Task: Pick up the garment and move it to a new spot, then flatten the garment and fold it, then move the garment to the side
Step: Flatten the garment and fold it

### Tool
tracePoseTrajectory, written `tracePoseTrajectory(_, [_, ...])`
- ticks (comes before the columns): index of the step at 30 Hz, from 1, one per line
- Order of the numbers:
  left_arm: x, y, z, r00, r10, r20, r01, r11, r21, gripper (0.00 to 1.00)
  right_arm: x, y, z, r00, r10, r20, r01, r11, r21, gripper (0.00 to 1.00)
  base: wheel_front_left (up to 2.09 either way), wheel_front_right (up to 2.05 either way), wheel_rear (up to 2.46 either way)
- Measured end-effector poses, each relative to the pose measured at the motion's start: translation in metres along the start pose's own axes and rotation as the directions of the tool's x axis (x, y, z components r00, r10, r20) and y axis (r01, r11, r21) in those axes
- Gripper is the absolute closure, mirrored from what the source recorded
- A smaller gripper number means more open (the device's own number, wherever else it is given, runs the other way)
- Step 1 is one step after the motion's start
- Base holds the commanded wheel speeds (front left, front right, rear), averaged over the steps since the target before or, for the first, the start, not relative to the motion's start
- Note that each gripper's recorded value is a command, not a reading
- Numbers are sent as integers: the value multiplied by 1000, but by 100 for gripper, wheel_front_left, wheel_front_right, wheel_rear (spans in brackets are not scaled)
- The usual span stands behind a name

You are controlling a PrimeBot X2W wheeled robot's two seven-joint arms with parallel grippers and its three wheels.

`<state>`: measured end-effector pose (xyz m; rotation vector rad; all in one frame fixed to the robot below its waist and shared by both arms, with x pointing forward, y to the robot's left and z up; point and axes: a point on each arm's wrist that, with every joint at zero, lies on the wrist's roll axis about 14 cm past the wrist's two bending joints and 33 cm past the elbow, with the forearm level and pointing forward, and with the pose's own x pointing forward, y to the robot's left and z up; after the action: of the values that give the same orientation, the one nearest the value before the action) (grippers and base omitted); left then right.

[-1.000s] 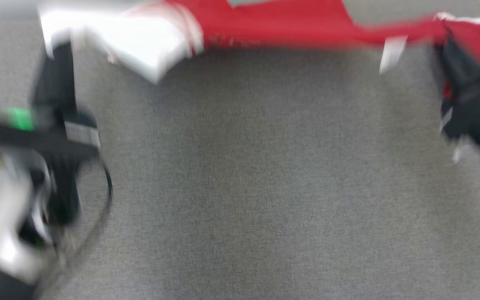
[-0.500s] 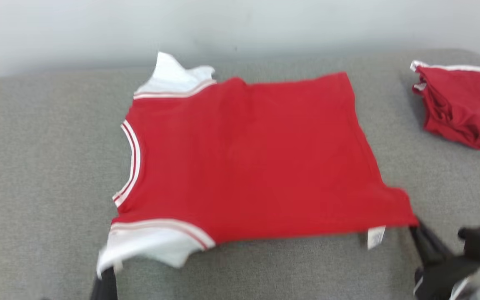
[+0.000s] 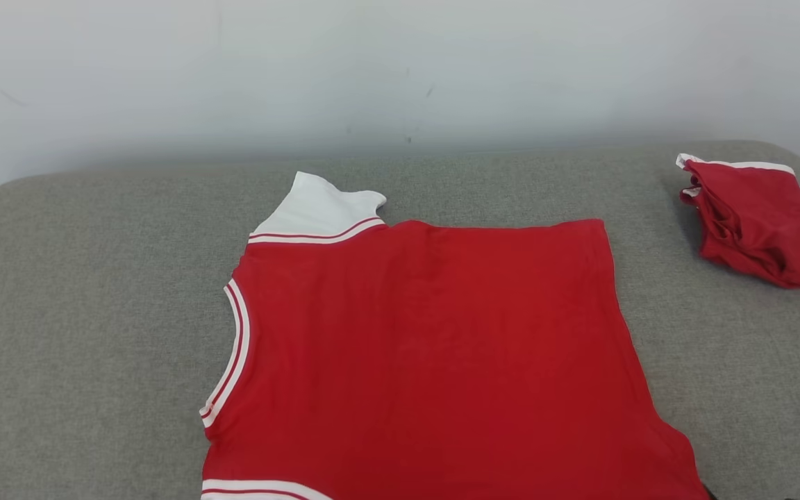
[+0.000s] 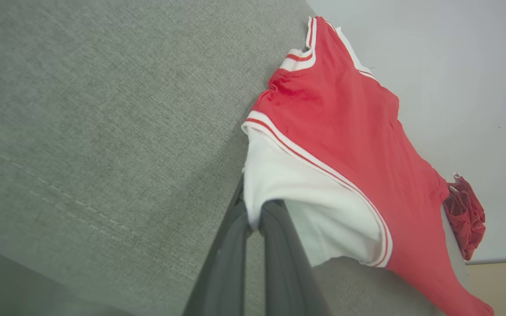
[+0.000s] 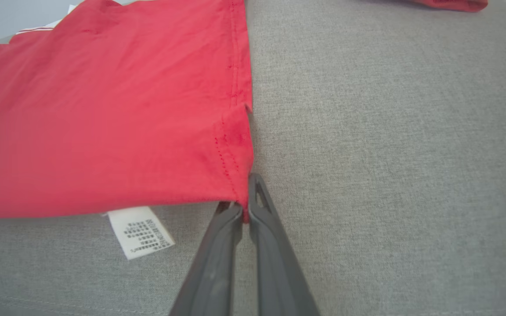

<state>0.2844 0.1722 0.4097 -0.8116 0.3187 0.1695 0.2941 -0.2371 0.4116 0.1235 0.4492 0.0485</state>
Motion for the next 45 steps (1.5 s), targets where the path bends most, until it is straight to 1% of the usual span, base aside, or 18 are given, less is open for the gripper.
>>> tracePoseTrajectory(3, [-2,2,-1,1000,2,-2,-2,1000,3,100,-7,6,-1,1000,-5,-5,5,1000,24,100,0,0,0])
tracePoseTrajectory(5, [-1,-1,0,1000,-16,-1,16,1000,13,100,-8,10,1,1000,0,-9,0,1000,23,100,0,0,0])
tracePoseTrajectory(8, [7,-16,10,998,-65,27,64,998,28,100,-6,14,6,1000,7,-14,-7,1000,24,100,0,0,0])
tracePoseTrajectory(11, [16,-33,25,990,-129,53,125,990,72,100,-4,17,12,1000,15,-21,-15,1000,15,100,0,0,0])
tracePoseTrajectory(15, [31,-52,38,979,-199,42,190,969,157,100,7,20,30,999,36,-5,-36,999,-23,100,0,0,0])
tracePoseTrajectory(17, [40,-63,44,972,-233,38,222,958,179,100,13,20,38,999,41,1,-41,998,-39,100,0,0,0])
tracePoseTrajectory(22, [65,-83,56,957,-290,9,277,923,266,100,34,15,51,999,47,-23,-49,995,-87,100,0,0,0])
tracePoseTrajectory(25, [83,-94,62,950,-312,0,298,909,291,100,45,12,49,997,42,-67,-48,994,-99,100,0,0,0])
tracePoseTrajectory(30, [112,-97,65,953,-299,-44,296,897,329,100,64,7,51,993,39,-112,-52,991,-119,100,0,0,0])
tracePoseTrajectory(33, [126,-97,61,954,-288,-83,298,888,350,100,75,8,54,991,41,-125,-57,990,-131,100,0,0,0])
tracePoseTrajectory(39, [150,-94,54,959,-256,-124,285,881,378,100,96,9,58,990,46,-136,-66,988,-142,100,0,0,0])
tracePoseTrajectory(40, [153,-92,52,959,-251,-134,284,879,384,100,99,10,61,991,50,-124,-68,987,-146,69,0,0,0])
tracePoseTrajectory(41, [156,-91,50,960,-245,-139,280,875,394,100,101,10,62,992,51,-115,-68,987,-148,10,0,0,0])
tracePoseTrajectory(42, [157,-91,49,960,-243,-142,281,867,411,71,103,11,62,992,52,-112,-69,986,-150,0,0,0,0])
tracePoseTrajectory(43, [158,-91,50,959,-249,-133,282,861,422,5,104,11,63,994,54,-100,-69,986,-150,0,0,0,0])
tracePoseTrajectory(44, [158,-92,54,961,-255,-108,277,864,421,0,104,10,63,995,55,-88,-67,987,-148,0,0,0,0])
tracePoseTrajectory(45, [158,-92,55,962,-256,-97,273,865,422,0,103,10,65,996,55,-72,-65,987,-148,0,0,0,0])
